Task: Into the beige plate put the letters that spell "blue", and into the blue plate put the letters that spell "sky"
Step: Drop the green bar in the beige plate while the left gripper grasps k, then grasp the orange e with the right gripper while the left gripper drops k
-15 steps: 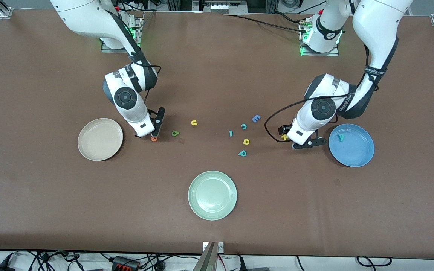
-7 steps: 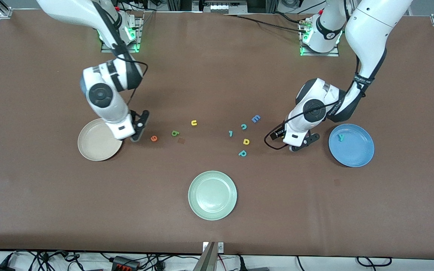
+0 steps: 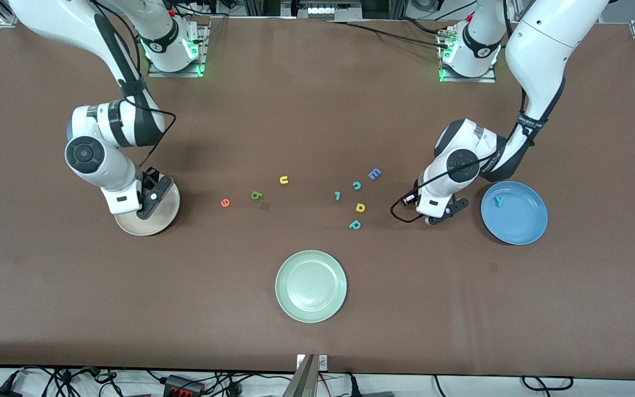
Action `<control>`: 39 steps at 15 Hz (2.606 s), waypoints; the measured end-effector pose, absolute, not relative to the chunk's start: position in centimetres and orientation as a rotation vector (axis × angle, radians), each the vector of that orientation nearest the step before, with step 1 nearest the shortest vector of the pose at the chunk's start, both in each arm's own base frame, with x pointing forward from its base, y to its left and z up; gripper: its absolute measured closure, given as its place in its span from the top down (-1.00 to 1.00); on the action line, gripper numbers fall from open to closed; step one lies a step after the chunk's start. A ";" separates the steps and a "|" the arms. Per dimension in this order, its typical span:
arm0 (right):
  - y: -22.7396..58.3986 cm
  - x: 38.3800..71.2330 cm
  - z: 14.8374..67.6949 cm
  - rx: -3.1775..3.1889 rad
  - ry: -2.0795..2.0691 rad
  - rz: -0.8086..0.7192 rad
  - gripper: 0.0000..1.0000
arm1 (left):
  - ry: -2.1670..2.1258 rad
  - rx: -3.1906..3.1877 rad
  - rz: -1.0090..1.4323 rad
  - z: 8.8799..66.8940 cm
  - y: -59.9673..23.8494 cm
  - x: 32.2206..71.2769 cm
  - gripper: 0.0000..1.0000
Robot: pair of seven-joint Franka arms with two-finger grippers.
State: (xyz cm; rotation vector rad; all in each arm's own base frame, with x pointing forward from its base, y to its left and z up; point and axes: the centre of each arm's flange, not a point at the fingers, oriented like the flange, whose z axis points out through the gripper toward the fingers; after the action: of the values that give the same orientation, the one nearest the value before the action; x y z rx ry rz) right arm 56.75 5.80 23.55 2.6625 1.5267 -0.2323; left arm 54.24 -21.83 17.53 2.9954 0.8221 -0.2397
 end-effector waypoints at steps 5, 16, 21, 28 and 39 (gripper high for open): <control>4.8 57.2 21.7 2.672 1.506 -0.195 -0.15 | 0.823 2.987 -0.210 17.4 -21.6 54.6 -0.12; 18.4 57.1 25.1 2.848 1.091 -0.018 1.00 | 0.765 3.026 -0.155 17.9 -20.6 55.5 -0.51; 23.6 56.4 24.1 2.989 0.742 -0.002 1.00 | 0.411 3.201 -0.275 23.7 -17.7 57.4 -0.51; 24.9 56.0 20.4 3.127 0.456 -0.083 1.00 | -0.288 3.164 -0.398 27.3 -4.6 60.1 -0.51; 25.0 55.4 17.4 3.117 0.440 -0.129 0.38 | -0.667 3.018 -0.290 25.0 1.1 61.0 0.49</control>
State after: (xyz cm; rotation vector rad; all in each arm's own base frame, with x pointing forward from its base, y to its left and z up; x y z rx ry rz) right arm 55.38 24.95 17.43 3.1166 0.4398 -0.1292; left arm 61.01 1.09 25.04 3.0181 -0.6671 -0.2902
